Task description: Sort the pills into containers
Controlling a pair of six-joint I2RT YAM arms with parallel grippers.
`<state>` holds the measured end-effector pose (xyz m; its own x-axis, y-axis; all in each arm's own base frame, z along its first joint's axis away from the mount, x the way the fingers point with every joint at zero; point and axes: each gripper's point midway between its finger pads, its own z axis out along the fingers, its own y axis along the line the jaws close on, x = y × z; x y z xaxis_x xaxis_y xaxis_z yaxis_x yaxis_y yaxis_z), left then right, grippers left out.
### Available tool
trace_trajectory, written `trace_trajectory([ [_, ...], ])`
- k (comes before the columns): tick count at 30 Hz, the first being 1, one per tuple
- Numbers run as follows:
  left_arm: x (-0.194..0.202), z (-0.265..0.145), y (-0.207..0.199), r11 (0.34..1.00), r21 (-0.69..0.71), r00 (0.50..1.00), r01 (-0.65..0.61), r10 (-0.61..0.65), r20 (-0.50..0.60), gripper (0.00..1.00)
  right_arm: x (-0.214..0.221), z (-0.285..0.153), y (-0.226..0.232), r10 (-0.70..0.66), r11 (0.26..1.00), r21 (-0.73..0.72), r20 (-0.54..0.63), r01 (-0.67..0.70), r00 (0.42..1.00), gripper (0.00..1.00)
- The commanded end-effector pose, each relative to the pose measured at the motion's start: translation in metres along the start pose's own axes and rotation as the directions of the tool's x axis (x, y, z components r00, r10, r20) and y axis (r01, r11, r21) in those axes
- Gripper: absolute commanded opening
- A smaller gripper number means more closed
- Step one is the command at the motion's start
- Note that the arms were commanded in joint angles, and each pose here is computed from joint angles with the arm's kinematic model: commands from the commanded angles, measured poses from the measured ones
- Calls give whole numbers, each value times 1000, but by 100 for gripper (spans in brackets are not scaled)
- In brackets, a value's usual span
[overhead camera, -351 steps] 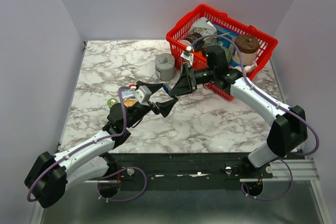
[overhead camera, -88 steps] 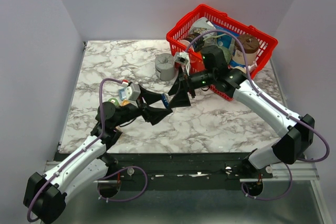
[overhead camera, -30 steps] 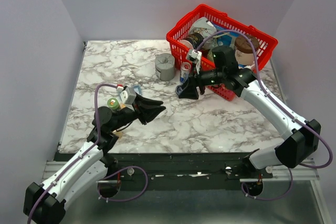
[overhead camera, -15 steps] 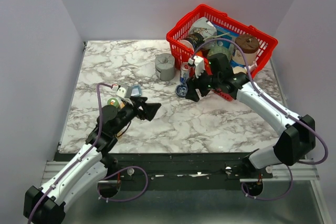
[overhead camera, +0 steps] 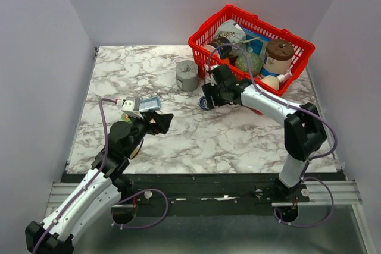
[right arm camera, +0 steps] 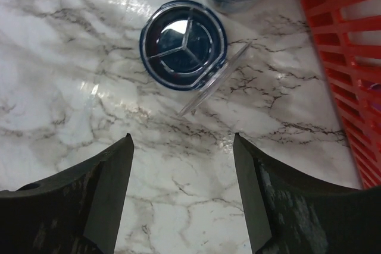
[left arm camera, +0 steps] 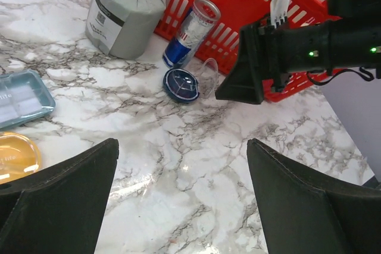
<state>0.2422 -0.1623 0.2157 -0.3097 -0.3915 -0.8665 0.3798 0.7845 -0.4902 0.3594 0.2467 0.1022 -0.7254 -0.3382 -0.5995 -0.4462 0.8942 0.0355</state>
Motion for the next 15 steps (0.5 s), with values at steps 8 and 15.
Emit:
trace_trajectory([
  [8,-29,-22,3,999,-45,996,-11,15,90,96,-22,32,-22,79,981,173,27,-83,996,54],
  [15,-39,-30,2,998,-55,993,-42,48,111,97,-20,27,-27,6,983,185,24,-10,1000,21],
])
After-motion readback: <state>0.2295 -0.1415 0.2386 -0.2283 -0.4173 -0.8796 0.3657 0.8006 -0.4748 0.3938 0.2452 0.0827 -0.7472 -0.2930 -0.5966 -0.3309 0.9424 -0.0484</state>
